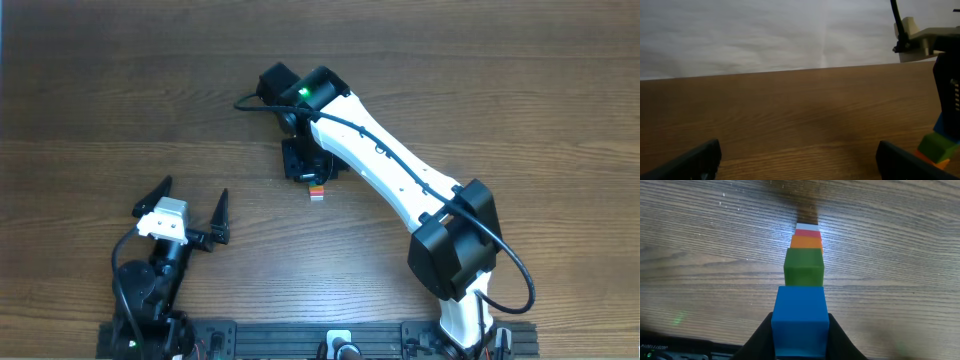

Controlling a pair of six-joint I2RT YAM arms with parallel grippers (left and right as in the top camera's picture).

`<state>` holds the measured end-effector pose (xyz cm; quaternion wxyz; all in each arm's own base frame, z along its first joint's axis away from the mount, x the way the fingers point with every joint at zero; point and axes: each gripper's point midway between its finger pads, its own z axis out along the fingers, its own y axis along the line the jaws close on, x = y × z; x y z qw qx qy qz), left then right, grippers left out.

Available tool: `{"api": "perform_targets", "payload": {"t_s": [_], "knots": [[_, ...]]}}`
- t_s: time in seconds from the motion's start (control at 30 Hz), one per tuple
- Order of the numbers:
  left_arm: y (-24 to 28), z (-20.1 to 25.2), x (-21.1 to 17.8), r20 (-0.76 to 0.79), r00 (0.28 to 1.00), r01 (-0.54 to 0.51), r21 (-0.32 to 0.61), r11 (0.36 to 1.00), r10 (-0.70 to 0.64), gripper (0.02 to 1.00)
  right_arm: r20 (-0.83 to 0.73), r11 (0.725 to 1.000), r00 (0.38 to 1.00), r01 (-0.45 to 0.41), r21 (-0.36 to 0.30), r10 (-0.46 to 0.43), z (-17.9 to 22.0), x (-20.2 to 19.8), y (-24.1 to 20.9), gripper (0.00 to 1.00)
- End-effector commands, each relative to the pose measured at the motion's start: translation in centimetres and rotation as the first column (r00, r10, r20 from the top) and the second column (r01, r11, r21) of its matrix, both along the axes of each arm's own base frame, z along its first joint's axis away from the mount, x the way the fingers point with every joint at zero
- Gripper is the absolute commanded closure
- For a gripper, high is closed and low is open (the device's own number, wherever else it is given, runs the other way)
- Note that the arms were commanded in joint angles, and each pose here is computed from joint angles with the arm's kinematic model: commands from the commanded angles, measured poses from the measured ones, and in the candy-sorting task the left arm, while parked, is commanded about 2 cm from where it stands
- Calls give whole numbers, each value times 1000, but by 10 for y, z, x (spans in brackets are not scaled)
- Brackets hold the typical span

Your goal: Stack Cubes

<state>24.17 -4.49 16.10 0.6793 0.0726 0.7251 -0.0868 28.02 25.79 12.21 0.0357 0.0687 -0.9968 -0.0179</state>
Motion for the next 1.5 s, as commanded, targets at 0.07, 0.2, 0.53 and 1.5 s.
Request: {"api": "perform_targets", "payload": {"t_s": [0.07,0.2,0.53,1.5], "knots": [[0,-2,0,3,1000,1,18,1000,-1,18,20,1000,1000,-3,-11,3,-1,5,3,908],[0,-2,0,3,1000,1,18,1000,-1,20,26,1000,1000,-2,-17,2,-1,6,2,906],[0,-2,0,3,1000,1,18,1000,-1,18,18,999,1000,-2,-32,3,-7,6,1,906],[0,-2,0,3,1000,1,18,1000,-1,18,12,999,1000,-6,-37,6,-14,7,4,836]]}}
